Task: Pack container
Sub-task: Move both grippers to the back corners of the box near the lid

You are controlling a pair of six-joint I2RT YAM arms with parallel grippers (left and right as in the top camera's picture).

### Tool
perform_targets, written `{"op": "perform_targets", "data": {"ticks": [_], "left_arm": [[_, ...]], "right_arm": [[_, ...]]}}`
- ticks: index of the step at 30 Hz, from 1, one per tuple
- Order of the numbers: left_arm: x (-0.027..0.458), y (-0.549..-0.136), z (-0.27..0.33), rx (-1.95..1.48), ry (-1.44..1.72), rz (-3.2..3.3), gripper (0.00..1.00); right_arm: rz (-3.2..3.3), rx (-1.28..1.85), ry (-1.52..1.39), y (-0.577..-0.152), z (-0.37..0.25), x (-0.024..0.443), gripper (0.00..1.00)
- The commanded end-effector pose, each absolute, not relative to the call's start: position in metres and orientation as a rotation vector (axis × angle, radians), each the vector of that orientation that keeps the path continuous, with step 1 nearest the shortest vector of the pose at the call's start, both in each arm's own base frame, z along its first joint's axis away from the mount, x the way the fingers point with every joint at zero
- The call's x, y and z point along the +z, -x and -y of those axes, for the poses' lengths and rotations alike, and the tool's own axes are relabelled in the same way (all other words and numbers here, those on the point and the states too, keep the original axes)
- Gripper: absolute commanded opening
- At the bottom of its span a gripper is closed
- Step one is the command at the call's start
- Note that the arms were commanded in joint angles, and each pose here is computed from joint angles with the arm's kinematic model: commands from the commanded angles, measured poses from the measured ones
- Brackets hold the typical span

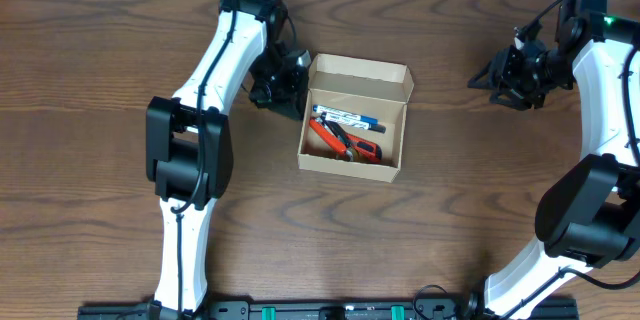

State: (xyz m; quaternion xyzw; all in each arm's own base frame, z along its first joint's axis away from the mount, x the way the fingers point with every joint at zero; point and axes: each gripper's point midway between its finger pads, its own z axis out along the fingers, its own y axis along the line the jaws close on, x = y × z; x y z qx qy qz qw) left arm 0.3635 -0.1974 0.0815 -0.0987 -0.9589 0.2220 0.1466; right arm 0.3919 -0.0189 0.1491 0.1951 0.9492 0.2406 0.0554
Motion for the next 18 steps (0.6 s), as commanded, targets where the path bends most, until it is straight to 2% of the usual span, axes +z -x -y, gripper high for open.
{"op": "perform_targets", "data": {"ticks": [1, 18], "left_arm": [[0.081, -0.358, 0.197, 0.627, 0.278, 2.735, 0.06], [0.088, -0.359, 0.216, 0.767, 0.275, 2.707, 0.06]], "right_arm": [[-2.870, 0.756, -0.592, -0.391, 0.017, 0.152, 0.49], [-2.872, 0.766, -0.594, -0.390, 0.016, 0.153, 0.52]]}}
